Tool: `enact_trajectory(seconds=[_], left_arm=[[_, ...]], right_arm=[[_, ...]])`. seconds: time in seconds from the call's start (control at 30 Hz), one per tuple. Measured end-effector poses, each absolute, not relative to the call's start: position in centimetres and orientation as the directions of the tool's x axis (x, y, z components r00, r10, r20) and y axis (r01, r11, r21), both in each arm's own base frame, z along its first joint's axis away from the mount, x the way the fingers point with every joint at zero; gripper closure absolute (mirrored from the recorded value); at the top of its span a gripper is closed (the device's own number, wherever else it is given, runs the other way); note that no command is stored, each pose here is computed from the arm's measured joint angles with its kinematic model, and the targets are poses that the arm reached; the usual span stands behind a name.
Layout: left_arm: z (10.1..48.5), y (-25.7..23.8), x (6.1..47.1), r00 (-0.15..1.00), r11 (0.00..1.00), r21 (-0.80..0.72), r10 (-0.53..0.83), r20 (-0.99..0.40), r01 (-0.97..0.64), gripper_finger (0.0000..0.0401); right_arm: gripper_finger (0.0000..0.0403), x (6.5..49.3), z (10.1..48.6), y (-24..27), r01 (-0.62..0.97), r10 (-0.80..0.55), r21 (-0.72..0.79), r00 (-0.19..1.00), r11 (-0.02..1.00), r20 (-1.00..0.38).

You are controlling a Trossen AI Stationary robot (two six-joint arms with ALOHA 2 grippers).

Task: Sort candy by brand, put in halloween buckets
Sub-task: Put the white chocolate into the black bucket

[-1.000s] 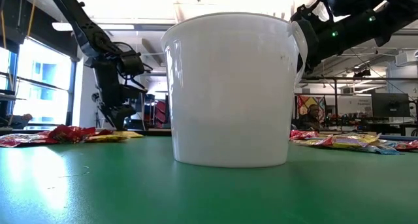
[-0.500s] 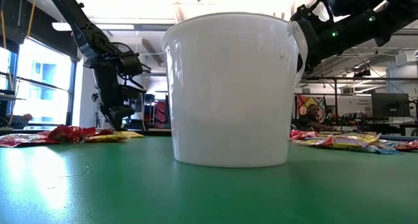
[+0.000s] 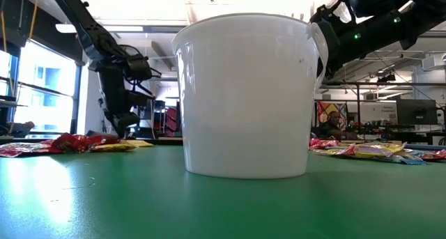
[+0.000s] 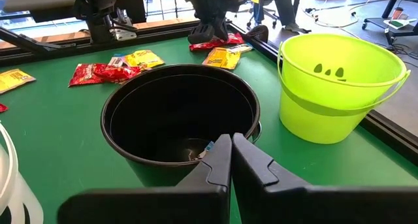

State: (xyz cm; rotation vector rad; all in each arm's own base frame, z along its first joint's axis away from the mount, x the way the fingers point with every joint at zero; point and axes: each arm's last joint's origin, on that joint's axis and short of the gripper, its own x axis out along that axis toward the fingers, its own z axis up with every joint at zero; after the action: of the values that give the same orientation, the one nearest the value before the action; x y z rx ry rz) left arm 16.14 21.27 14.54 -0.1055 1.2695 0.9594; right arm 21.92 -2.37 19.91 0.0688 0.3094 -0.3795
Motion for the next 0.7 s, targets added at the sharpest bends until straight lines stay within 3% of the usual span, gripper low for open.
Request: enact_trajectory(seconds=[0.7], left_arm=[[21.0,16.3,17.4,0.227,0.66,0.363,0.633,-0.74,-0.658,0.0401]], right_arm=[[0.0402,21.9,19.9,-2.4,0.379,-0.354,0.023,0.883,0.925,-0.309]])
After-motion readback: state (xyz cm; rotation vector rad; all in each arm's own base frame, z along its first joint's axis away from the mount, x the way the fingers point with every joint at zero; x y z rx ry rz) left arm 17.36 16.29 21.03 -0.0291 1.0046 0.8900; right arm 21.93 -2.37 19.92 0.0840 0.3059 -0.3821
